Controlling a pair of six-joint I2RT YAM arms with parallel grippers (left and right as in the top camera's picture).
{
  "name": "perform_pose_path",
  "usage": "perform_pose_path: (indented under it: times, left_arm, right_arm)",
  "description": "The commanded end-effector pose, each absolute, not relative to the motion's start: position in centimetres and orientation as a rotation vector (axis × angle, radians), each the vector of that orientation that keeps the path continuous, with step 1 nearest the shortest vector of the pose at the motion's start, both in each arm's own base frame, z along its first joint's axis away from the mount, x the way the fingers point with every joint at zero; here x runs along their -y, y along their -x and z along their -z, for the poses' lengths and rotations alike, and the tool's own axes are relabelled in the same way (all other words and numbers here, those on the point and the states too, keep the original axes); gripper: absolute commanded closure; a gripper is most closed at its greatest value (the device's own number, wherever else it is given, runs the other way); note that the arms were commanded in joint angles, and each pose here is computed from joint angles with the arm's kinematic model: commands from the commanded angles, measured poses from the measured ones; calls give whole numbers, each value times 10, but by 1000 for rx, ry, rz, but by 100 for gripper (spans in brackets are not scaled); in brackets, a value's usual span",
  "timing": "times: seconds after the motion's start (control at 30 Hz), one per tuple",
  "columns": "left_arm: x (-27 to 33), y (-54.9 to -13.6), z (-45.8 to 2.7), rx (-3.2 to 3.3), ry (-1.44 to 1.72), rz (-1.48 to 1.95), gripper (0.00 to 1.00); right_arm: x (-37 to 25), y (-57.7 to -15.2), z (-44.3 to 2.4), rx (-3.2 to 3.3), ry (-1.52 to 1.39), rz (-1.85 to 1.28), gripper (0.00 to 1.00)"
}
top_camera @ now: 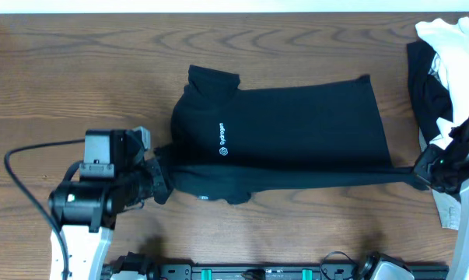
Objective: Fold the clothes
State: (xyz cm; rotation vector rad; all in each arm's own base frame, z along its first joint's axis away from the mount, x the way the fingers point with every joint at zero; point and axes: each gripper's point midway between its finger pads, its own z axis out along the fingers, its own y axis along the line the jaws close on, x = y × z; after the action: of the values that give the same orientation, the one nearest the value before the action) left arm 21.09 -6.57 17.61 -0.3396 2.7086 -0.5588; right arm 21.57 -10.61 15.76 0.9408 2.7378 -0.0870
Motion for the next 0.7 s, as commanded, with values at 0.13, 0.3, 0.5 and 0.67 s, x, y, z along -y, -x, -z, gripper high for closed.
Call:
perform_pose_path:
  times: [0.13, 0.3, 0.5, 0.67]
  left_arm:
    - [62, -232, -161, -2764, 376, 519, 94]
    - [62, -243, -146, -2809, 392, 513, 94]
    - [63, -254, -129, -2853, 407, 507, 94]
    - [63, -263, -121, -2860, 410, 505, 94]
  right_arm:
    - [103, -230, -139, -2806, -893, 56, 99]
    - [99, -242, -124, -2853, -855, 47, 99]
    - [91, -259, -106, -2900, -796, 38, 99]
    - [86, -268, -94, -2927, -763, 37, 99]
